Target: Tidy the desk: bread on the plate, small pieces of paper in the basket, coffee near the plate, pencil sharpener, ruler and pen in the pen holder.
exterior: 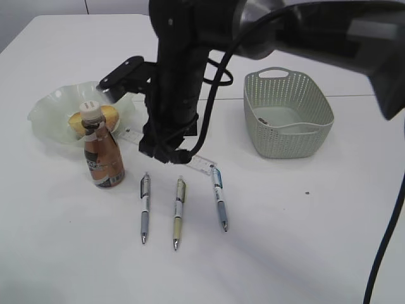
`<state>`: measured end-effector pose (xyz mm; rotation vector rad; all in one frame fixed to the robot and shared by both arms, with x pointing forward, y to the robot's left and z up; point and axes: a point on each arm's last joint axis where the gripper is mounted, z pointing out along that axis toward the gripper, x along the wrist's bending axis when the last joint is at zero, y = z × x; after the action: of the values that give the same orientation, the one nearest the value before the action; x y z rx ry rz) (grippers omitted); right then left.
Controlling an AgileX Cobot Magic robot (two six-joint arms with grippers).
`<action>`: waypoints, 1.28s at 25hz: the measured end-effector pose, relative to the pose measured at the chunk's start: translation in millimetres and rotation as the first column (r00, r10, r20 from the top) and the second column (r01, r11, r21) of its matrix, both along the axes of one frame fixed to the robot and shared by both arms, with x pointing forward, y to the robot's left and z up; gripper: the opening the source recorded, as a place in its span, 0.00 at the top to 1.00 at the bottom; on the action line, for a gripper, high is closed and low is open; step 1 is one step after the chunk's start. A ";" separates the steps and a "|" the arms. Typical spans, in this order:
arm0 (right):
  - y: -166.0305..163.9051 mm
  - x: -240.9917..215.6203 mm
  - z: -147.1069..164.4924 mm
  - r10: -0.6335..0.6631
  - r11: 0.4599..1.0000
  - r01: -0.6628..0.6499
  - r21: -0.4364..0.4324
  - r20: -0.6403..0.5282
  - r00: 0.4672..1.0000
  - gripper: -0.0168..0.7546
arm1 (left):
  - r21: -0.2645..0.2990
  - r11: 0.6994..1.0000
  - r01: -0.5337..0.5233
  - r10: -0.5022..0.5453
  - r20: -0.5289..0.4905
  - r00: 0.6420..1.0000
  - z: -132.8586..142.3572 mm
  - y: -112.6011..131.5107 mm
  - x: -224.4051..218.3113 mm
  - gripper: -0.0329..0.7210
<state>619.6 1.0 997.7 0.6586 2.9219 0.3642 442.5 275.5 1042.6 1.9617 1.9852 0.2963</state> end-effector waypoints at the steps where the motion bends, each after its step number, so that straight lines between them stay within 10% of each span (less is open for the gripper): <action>1: -5.8 2.1 8.1 -0.013 1.000 0.013 0.011 0.009 1.000 0.63 | 0.000 1.000 0.000 0.000 0.000 1.000 0.0 0.0 0.0 0.59; 16: -105.8 9.2 86.9 -0.230 0.962 0.223 0.156 0.028 0.973 0.63 | 0.000 1.000 0.000 0.000 -0.002 1.000 -0.1 0.0 -0.2 0.59; 32: -169.3 -24.0 62.6 -0.425 0.896 0.412 0.165 0.048 0.904 0.63 | 0.001 1.000 0.001 -0.001 -0.015 1.000 -0.5 0.1 -1.3 0.59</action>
<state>595.7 -168.3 1060.3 1.2328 2.5911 0.5465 441.2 275.6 1042.1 1.9712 1.9940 0.2836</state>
